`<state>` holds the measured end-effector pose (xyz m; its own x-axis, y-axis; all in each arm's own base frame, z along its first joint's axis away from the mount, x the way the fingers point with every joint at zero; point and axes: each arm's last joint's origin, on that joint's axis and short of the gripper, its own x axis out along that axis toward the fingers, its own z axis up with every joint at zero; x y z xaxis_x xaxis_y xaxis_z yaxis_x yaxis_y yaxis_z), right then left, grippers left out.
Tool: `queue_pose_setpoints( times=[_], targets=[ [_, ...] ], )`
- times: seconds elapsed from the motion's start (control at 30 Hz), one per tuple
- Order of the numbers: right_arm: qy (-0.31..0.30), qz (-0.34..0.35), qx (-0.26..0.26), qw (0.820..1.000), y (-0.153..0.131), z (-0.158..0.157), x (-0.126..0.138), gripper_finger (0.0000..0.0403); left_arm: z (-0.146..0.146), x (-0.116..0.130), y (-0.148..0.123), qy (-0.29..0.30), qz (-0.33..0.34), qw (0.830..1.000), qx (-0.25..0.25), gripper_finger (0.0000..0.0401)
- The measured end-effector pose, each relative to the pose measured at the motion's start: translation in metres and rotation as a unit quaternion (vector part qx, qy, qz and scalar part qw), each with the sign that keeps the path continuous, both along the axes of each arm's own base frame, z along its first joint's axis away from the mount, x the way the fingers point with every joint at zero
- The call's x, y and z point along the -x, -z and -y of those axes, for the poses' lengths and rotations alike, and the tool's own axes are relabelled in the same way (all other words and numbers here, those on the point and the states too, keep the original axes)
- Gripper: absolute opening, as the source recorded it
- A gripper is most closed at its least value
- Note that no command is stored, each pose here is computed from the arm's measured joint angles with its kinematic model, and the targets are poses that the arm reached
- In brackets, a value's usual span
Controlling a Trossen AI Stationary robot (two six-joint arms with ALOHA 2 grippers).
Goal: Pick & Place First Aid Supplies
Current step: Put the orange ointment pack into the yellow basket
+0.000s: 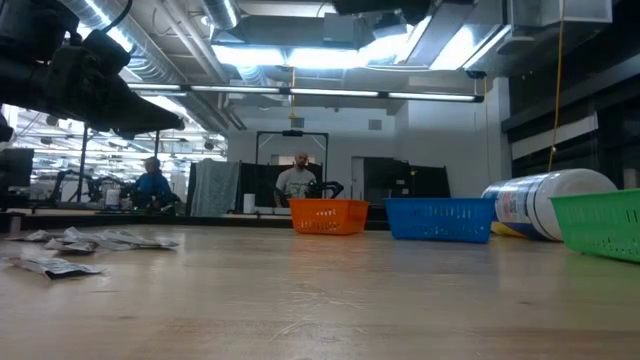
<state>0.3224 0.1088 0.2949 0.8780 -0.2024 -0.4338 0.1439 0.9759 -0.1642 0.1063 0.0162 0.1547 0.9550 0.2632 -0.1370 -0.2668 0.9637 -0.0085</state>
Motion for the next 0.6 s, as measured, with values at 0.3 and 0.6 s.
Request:
queue_pose_setpoints(
  times=[0.3,0.6],
  targets=[
    [-0.011,-0.040,0.008,0.999,0.055,0.004,-0.042,0.0049,0.000,0.000,0.000,0.000,0.000,1.000,0.000,0.0093],
    [-0.104,-0.007,-0.021,0.994,0.104,0.003,-0.080,0.0082,0.000,0.000,0.000,0.000,0.000,1.000,0.000,0.0092]
  ],
)
